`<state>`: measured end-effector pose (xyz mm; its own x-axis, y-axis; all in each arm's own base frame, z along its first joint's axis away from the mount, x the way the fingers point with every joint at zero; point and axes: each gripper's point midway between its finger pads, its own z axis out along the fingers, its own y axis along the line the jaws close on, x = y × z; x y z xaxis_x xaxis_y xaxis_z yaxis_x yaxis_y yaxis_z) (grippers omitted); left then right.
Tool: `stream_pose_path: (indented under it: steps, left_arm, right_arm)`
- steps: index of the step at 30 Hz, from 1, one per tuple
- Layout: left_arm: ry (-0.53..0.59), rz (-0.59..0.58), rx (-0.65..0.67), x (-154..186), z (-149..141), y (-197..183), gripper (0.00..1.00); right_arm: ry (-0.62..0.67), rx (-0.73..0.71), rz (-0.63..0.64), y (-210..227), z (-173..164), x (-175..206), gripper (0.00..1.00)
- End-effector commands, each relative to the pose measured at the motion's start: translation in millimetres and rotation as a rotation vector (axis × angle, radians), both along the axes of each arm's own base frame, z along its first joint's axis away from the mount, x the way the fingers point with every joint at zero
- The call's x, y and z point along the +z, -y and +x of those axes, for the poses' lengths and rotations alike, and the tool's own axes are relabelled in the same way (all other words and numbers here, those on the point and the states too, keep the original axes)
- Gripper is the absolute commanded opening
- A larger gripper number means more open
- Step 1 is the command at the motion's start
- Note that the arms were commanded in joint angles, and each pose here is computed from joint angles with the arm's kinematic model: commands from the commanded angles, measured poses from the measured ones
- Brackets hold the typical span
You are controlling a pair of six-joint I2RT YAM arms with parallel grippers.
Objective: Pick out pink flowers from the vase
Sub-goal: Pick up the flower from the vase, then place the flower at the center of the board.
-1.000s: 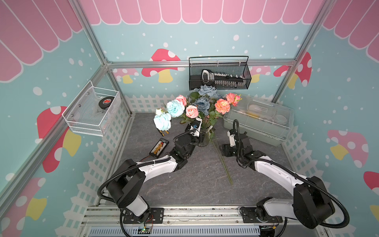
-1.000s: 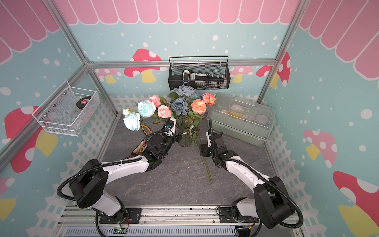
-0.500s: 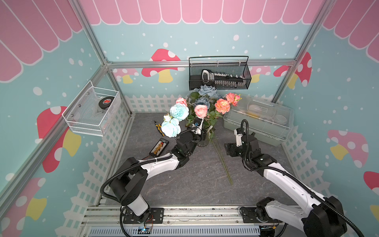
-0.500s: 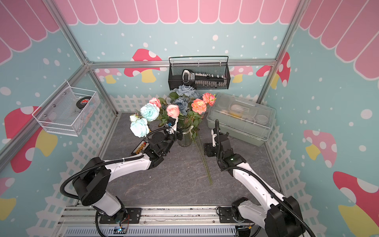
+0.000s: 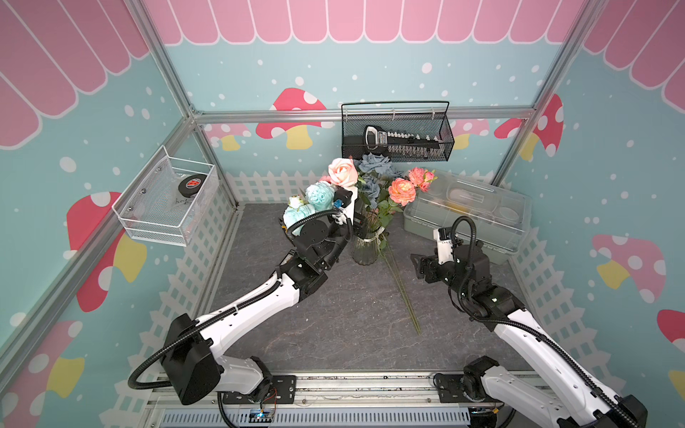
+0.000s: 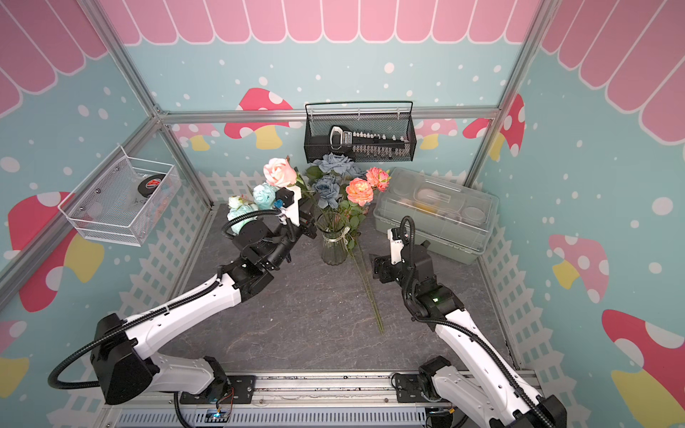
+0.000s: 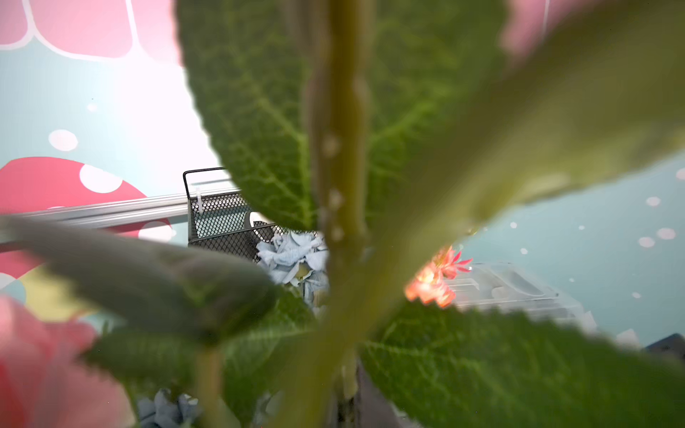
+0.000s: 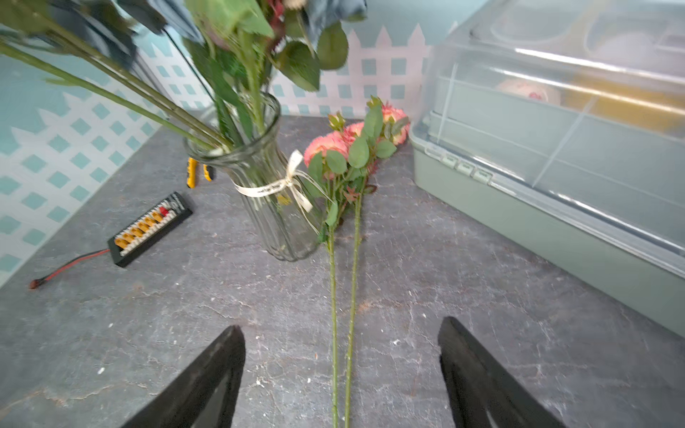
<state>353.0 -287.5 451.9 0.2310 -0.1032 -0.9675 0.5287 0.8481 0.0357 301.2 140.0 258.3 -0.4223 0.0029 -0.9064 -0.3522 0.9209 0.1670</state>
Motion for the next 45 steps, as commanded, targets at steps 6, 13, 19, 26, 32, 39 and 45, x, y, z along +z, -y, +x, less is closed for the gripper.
stream_pose_path:
  steps: [6,13,19,26,32,39,45]
  left_arm:
    - [-0.262,0.038,-0.120,11,-7,10,0.00]
    - [-0.326,-0.092,-0.191,34,-18,-12,0.00]
    - [-0.393,-0.124,-0.251,32,-19,-9,0.00]
    - [-0.486,-0.192,-0.401,34,-21,1,0.00]
    - [-0.479,-0.209,-0.425,43,-28,-2,0.00]
    - [-0.400,-0.174,-0.261,59,-22,-34,0.00]
    - [-0.313,-0.133,-0.113,81,-18,-60,0.00]
  right_arm:
    - [0.126,0.247,0.120,-37,-25,40,0.87]
    - [0.198,0.338,0.189,-42,-50,68,0.97]
    - [0.223,0.458,0.233,-58,-63,83,0.97]
    - [0.215,0.515,0.208,-77,-58,80,0.97]
    - [0.220,0.479,0.141,-87,-38,76,0.97]
    - [0.243,0.454,0.113,-91,-25,87,0.97]
    - [0.257,0.467,0.123,-94,-25,94,0.96]
